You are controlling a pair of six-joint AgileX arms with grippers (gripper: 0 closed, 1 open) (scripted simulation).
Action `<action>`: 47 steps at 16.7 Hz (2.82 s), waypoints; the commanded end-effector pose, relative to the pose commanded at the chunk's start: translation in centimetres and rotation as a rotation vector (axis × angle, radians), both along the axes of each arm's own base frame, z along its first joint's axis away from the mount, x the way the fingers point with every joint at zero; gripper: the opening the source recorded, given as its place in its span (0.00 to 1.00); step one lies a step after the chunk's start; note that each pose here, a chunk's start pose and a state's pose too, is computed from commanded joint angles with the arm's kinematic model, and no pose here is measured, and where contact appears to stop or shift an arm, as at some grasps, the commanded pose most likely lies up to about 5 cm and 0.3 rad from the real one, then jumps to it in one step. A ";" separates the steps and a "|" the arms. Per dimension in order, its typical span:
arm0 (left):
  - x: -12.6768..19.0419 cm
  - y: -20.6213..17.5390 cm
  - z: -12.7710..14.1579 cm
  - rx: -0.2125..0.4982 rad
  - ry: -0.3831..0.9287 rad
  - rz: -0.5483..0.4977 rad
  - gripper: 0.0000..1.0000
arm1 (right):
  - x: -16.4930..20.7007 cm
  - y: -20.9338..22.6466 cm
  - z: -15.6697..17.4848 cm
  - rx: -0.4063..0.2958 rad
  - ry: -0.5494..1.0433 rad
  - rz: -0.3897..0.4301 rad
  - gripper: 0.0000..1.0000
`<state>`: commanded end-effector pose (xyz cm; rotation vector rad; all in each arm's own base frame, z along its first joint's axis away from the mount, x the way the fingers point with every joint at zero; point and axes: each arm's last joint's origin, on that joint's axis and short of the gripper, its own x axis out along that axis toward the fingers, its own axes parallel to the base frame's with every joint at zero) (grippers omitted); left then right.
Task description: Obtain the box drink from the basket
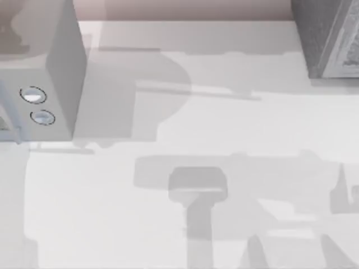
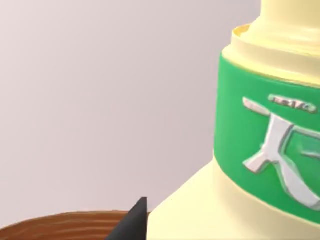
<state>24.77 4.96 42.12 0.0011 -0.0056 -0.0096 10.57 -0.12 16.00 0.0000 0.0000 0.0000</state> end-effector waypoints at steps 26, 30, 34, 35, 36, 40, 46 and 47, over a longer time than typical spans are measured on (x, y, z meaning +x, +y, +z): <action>-13.8 -4.6 -25.4 0.001 0.003 0.087 0.00 | 0.0 0.0 0.0 0.000 0.000 0.000 1.00; -13.4 -4.0 -24.8 0.002 0.003 0.171 0.00 | 0.0 0.0 0.0 0.000 0.000 0.000 1.00; -13.0 -3.4 -24.0 0.000 -0.009 0.251 0.00 | 0.0 0.0 0.0 0.000 0.000 0.000 1.00; -12.8 -3.2 -23.9 0.000 -0.008 0.273 0.00 | 0.0 0.0 0.0 0.000 0.000 0.000 1.00; -12.7 -3.1 -23.7 0.000 -0.007 0.294 0.00 | 0.0 0.0 0.0 0.000 0.000 0.000 1.00; -12.6 -2.9 -23.6 0.000 -0.010 0.312 0.00 | 0.0 0.0 0.0 0.000 0.000 0.000 1.00; -11.9 -2.8 -24.5 0.001 0.019 0.311 0.00 | 0.0 0.0 0.0 0.000 0.000 0.000 1.00; -11.6 -2.7 -24.7 0.000 0.019 0.313 0.00 | 0.0 0.0 0.0 0.000 0.000 0.000 1.00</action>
